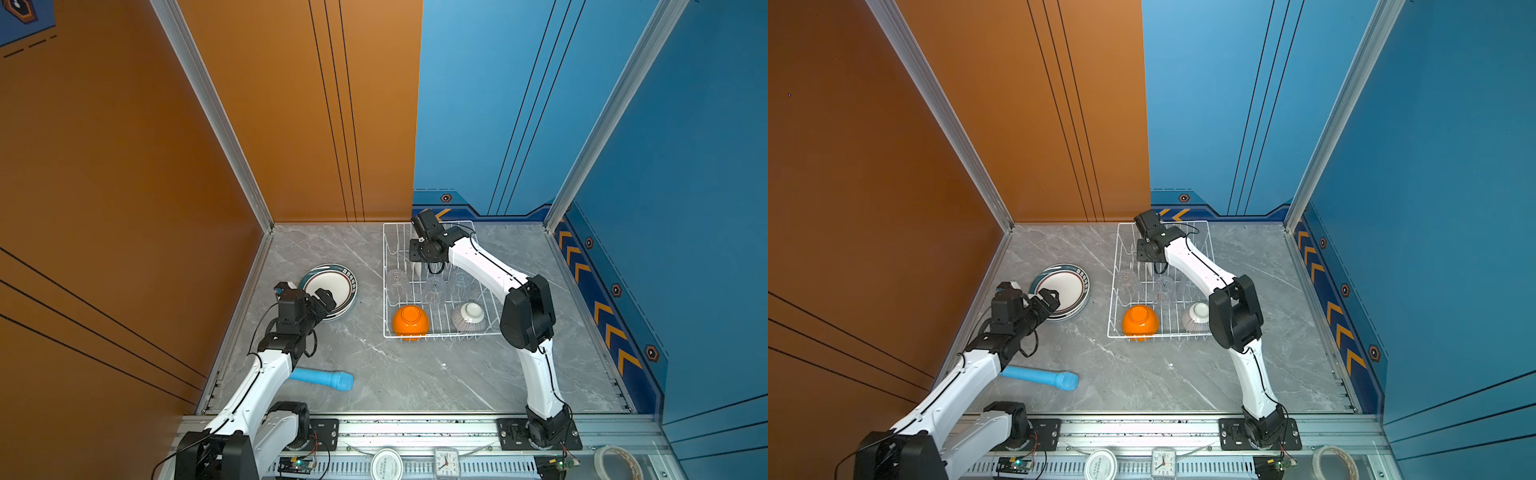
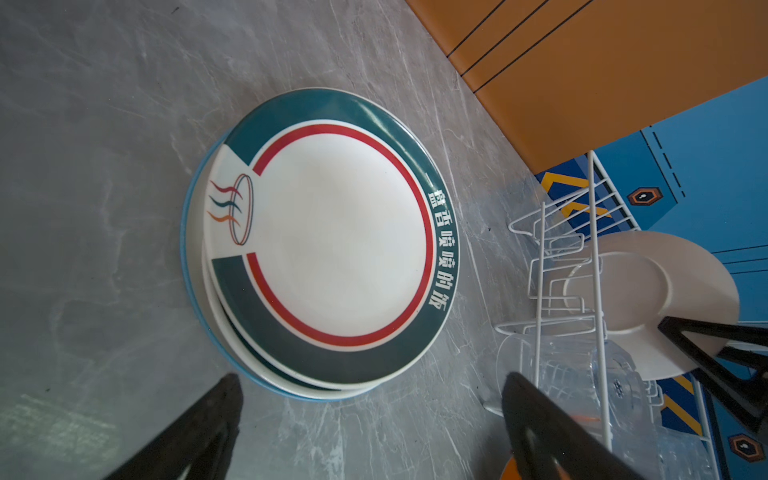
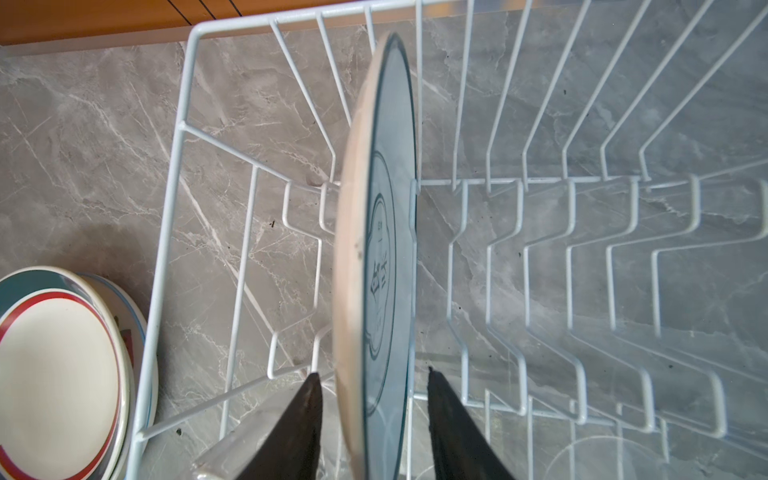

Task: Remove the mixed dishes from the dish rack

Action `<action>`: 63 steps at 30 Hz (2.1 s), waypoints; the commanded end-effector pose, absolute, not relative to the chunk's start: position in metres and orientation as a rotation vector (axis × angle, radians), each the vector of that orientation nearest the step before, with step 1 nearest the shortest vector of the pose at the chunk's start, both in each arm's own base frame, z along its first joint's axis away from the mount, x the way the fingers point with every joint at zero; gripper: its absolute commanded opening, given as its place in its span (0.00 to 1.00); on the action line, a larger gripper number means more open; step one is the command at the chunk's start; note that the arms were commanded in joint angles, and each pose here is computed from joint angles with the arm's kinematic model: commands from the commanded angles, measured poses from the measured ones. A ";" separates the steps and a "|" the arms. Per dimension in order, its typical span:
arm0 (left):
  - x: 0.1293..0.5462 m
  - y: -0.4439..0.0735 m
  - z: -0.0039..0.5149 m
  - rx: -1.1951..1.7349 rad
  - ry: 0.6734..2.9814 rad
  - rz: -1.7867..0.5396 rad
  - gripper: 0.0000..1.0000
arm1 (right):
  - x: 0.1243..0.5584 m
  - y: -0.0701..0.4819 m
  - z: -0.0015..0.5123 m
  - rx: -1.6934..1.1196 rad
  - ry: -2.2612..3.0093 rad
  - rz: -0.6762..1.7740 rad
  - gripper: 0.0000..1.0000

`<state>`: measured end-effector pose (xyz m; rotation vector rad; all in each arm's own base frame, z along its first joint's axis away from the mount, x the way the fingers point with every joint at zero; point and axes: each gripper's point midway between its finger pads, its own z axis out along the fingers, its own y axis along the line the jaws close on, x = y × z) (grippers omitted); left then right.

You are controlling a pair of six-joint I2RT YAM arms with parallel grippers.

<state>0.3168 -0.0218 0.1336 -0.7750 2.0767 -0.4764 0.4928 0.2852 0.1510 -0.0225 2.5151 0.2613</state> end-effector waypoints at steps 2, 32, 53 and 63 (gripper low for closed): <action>0.319 -0.023 0.155 -0.676 2.051 -0.399 0.98 | 0.499 0.279 0.156 0.010 2.505 0.227 0.29; 0.342 -0.103 0.228 -0.241 1.898 -0.456 0.98 | 0.493 0.268 0.292 0.077 2.285 0.484 0.00; 0.370 -0.250 0.318 0.313 1.390 -0.637 0.98 | 0.410 0.293 0.376 0.150 2.172 0.792 0.00; 0.375 -0.278 0.321 0.370 1.326 -0.620 0.96 | 0.396 0.286 0.376 0.227 2.160 0.868 0.00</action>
